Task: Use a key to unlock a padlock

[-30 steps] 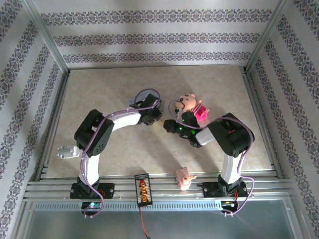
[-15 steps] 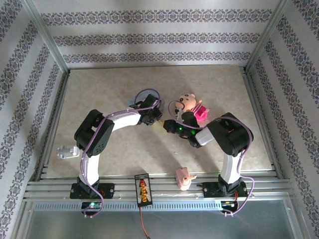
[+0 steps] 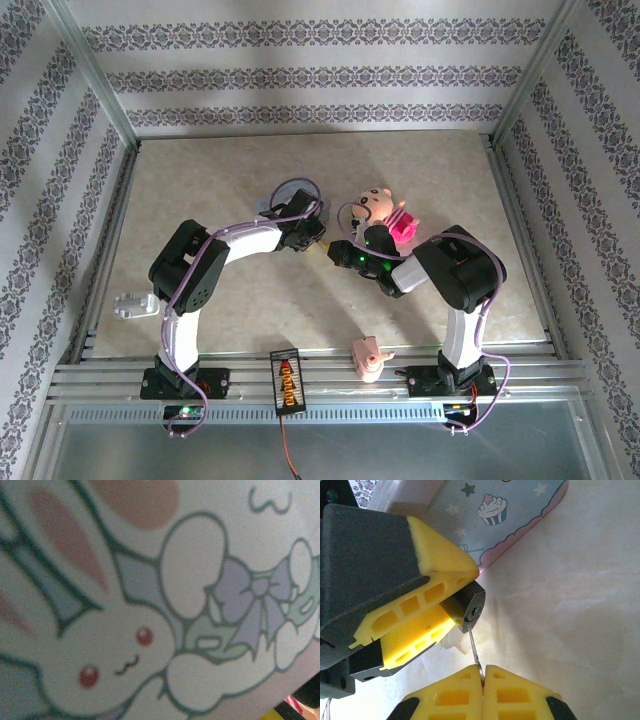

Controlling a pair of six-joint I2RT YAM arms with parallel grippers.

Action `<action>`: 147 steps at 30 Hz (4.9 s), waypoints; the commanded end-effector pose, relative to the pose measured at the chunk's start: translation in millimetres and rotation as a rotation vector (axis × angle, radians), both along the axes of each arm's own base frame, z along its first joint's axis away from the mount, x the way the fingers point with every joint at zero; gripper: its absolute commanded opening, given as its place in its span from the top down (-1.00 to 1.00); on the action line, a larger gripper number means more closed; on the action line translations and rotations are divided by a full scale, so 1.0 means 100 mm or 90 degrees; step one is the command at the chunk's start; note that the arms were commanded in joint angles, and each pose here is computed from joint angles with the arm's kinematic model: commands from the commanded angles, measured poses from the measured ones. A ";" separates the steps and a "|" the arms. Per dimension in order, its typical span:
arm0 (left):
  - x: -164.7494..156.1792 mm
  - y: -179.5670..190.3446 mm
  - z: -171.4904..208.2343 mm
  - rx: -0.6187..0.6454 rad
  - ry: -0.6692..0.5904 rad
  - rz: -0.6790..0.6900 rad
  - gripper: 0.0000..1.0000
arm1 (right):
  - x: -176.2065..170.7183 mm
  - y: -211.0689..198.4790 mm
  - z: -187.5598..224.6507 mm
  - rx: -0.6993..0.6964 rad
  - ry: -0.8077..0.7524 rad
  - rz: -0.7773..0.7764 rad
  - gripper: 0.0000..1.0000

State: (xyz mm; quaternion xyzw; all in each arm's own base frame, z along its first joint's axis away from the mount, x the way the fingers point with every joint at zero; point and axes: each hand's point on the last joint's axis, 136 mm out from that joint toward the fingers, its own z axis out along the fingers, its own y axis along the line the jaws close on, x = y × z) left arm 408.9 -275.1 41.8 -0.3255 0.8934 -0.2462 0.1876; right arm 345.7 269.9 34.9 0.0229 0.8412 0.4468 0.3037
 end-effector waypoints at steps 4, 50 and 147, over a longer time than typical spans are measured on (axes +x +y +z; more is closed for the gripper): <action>-0.12 0.00 -0.14 -0.018 0.045 -0.015 0.97 | 0.18 0.03 0.20 0.033 -0.057 -0.017 1.00; -0.20 -0.28 0.19 -0.214 0.100 0.014 1.00 | 0.20 -0.06 0.51 0.165 -0.088 -0.113 1.00; -0.15 -0.47 0.19 -0.272 0.115 0.023 1.00 | 0.43 0.16 0.45 0.194 -0.005 -0.115 1.00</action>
